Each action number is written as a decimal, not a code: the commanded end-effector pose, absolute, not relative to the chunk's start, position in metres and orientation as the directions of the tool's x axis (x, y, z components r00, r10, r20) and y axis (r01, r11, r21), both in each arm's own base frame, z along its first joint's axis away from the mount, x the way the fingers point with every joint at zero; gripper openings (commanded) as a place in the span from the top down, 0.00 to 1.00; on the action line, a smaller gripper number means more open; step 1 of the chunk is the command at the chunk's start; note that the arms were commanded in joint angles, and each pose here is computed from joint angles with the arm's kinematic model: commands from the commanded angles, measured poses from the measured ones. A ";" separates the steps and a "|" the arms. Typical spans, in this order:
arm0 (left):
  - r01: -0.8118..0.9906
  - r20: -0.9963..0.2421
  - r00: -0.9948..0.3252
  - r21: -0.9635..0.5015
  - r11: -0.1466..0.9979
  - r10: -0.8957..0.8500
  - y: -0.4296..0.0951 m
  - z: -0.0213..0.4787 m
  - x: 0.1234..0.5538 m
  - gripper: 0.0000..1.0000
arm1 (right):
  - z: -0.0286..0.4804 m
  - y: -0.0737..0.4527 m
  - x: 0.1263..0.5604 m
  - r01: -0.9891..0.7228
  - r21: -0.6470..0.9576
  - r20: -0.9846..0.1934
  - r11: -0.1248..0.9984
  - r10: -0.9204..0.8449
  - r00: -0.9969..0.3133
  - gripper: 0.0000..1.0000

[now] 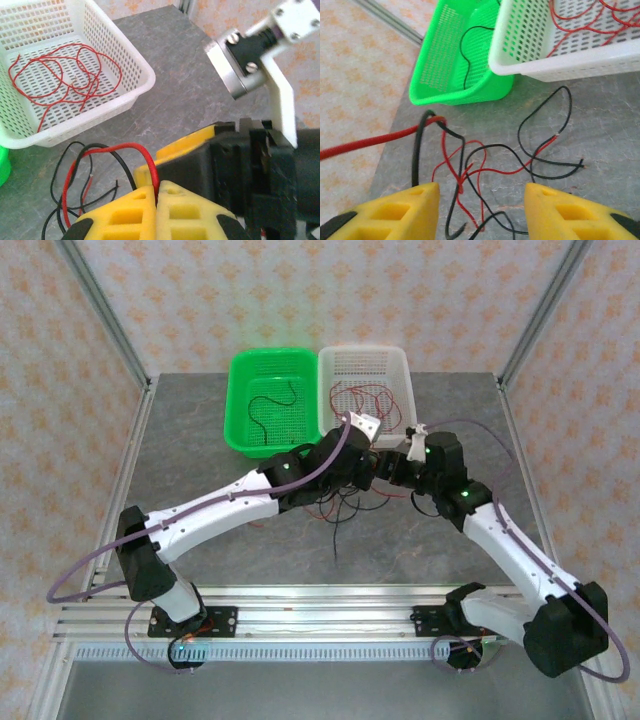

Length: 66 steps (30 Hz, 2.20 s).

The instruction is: Untangle the cables

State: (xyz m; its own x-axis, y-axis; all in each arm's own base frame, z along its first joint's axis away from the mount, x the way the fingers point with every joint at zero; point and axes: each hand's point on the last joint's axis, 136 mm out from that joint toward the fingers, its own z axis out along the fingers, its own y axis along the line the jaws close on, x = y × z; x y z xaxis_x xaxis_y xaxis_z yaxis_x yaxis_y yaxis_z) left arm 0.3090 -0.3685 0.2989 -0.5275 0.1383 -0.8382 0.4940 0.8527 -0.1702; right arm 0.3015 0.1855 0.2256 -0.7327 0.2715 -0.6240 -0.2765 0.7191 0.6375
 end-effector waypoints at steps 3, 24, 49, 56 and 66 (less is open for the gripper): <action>0.437 -0.850 -0.523 -0.200 0.877 0.067 -0.362 0.322 0.315 1.00 | 0.223 0.195 0.290 -0.369 0.614 -0.653 0.698 0.185 -0.735 0.52; 0.395 -0.852 -0.521 -0.194 0.898 0.045 -0.361 0.323 0.324 1.00 | 0.249 0.191 0.290 -0.396 0.597 -0.705 0.698 0.221 -0.673 0.53; 0.397 -0.854 -0.518 -0.190 0.898 0.048 -0.358 0.328 0.327 1.00 | 0.227 0.172 0.318 -0.330 0.378 -0.730 0.865 0.059 -0.681 0.39; 0.403 -0.859 -0.512 -0.218 0.889 0.022 -0.354 0.340 0.323 1.00 | 0.220 0.177 0.347 -0.303 0.362 -0.740 0.881 0.074 -0.668 1.00; 0.426 -0.901 -0.423 -0.289 0.857 -0.093 -0.335 0.408 0.310 1.00 | 0.129 0.153 0.337 -0.081 0.385 -0.621 0.919 0.193 -0.760 1.00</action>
